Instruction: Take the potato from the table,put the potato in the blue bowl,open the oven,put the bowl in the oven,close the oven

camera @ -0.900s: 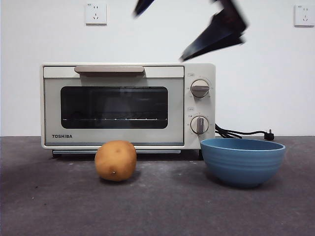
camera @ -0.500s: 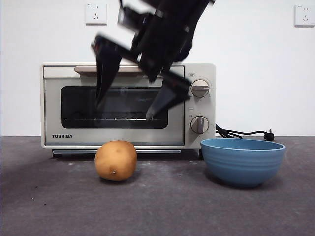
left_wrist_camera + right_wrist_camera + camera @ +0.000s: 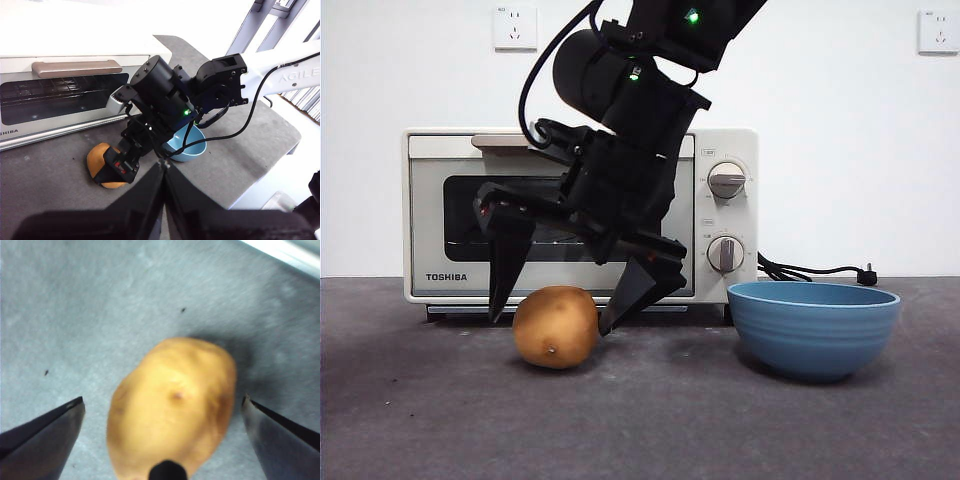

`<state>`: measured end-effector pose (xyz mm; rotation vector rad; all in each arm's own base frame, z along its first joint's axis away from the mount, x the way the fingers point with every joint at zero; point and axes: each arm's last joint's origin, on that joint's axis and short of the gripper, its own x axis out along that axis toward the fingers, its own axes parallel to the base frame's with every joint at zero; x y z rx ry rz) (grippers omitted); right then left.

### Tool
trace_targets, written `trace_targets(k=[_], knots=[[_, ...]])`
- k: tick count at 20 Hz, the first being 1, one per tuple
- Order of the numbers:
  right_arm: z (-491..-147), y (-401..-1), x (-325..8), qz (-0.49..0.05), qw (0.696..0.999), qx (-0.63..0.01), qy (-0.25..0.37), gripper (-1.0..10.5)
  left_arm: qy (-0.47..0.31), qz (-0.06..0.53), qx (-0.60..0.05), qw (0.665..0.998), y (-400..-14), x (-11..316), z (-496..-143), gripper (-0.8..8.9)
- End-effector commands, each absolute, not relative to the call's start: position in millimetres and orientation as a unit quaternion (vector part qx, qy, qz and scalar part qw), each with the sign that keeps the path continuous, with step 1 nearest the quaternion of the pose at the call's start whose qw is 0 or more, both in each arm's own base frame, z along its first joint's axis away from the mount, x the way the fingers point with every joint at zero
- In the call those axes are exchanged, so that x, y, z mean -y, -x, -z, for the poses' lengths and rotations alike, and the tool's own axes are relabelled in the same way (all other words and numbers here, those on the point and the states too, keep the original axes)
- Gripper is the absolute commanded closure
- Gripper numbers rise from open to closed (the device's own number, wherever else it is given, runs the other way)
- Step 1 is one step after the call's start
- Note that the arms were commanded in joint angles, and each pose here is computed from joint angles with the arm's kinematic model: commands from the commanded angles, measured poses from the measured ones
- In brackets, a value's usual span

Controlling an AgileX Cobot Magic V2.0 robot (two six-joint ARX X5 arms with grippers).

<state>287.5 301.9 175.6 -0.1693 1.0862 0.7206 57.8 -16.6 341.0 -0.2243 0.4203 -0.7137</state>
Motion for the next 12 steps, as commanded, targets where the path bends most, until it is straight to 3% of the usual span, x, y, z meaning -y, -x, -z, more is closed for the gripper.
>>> trace_targets(k=[1,4,8,12], knots=[[-171.2,-286.4,-306.5,-0.329,0.796,-0.502,0.082,6.7,0.102,0.351,-0.199,0.909,-57.0,17.0,-341.6,8.21],[-173.3,-286.7,-306.2,-0.331,0.797,-0.497,0.085,9.7,0.102,0.351,-0.199,0.909,-57.0,17.0,-341.6,8.21],[-191.5,-282.2,-301.7,-0.337,0.801,-0.487,0.087,9.6,0.100,0.350,-0.199,0.910,-57.1,16.9,-341.5,8.21],[-257.6,-263.4,-276.2,-0.336,0.829,-0.433,0.114,9.6,0.095,0.340,-0.199,0.914,-57.5,16.5,-341.3,8.21]])
